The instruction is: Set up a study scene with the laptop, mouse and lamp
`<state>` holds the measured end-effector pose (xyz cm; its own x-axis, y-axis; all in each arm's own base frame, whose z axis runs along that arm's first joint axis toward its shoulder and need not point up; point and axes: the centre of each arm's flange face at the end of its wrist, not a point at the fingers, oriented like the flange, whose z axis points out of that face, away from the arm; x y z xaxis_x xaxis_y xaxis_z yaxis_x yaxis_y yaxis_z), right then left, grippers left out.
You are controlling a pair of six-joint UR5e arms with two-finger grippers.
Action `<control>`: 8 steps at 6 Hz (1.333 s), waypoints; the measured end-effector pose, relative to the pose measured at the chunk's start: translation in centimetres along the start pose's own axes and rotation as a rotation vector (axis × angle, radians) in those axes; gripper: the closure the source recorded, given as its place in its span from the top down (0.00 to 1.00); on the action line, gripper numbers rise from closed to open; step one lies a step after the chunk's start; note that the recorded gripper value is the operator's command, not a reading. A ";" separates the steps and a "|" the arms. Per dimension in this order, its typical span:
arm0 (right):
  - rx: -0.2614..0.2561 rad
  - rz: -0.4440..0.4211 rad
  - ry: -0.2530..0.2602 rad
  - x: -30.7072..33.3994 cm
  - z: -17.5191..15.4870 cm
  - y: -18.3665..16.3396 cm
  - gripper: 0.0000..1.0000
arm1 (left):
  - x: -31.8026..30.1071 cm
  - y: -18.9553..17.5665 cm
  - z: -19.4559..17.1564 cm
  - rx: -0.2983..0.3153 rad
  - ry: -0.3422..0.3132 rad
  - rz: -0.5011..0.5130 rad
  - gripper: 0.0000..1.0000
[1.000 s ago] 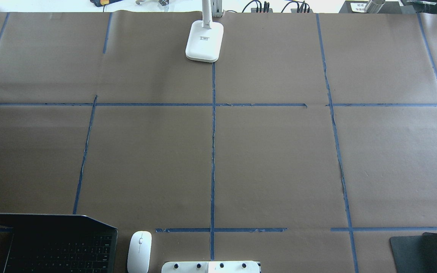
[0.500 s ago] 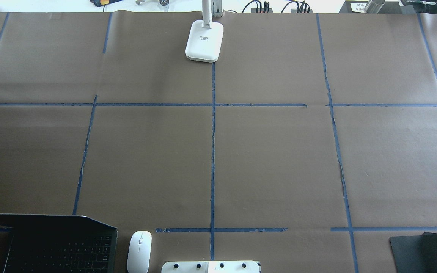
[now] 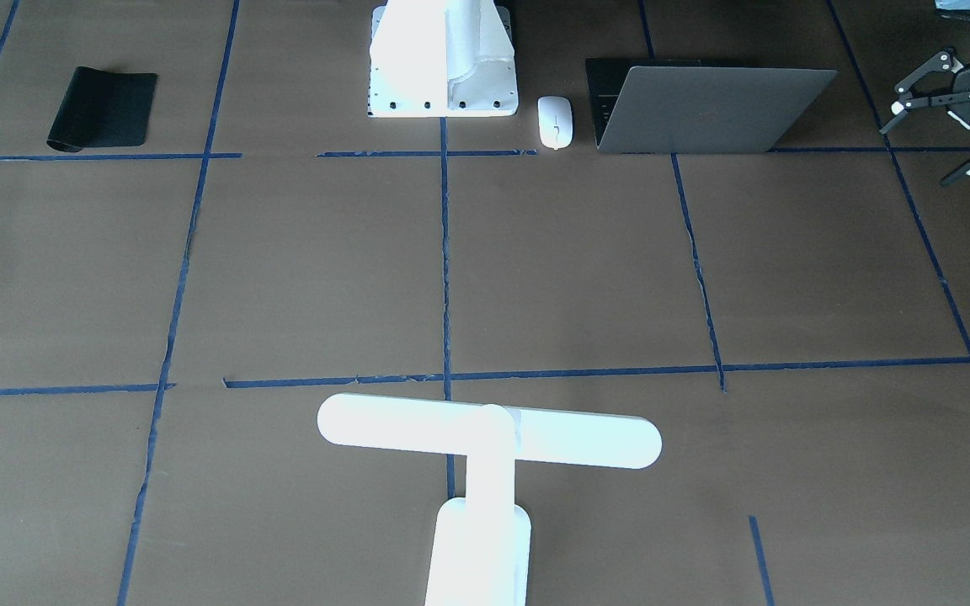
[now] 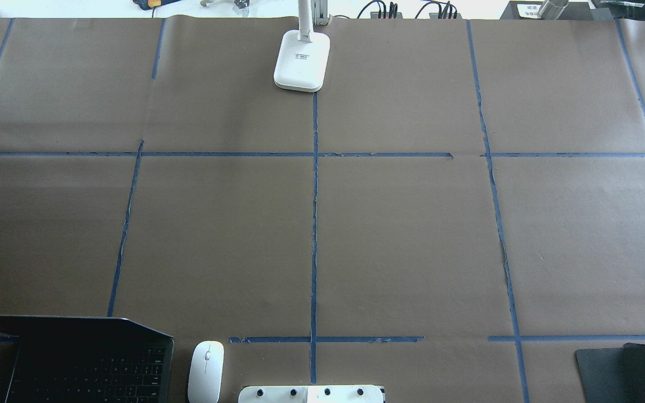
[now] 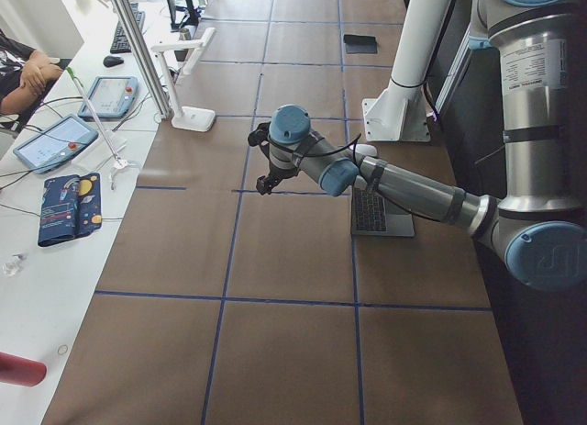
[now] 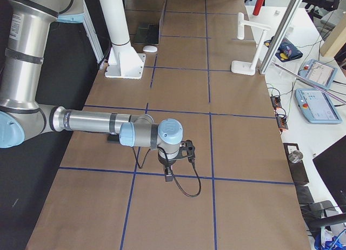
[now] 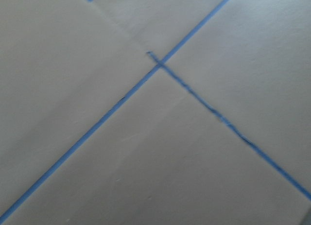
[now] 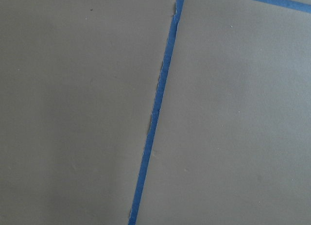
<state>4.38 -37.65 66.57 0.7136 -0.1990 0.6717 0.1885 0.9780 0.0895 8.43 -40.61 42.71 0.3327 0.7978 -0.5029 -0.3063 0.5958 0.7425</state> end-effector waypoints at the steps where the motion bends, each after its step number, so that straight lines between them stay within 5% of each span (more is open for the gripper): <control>1: -0.001 0.001 0.000 0.0 0.0 0.1 1.00 | 4.3 -1.1 1.2 -0.009 0.062 0.083 0.99; 3: -0.005 0.004 -0.001 0.1 0.2 0.1 1.00 | 11.5 -2.5 3.6 -0.045 0.175 0.227 0.99; 6: -0.006 0.006 -0.001 0.2 0.3 0.1 1.00 | 16.7 -2.5 8.2 -0.113 0.220 0.392 0.93; 7: -0.006 0.005 -0.001 0.2 0.2 0.1 1.00 | 16.9 -1.8 8.8 -0.131 0.229 0.428 0.85; 8: -0.006 0.005 -0.001 0.2 0.2 0.1 1.00 | 17.0 -1.3 9.4 -0.147 0.238 0.439 0.66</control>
<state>4.37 -37.58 66.89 0.7139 -0.1940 0.6728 0.1888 0.9786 0.0818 22.87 -28.73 37.37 -0.0619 0.9643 -0.2575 -0.4992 0.1934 0.8446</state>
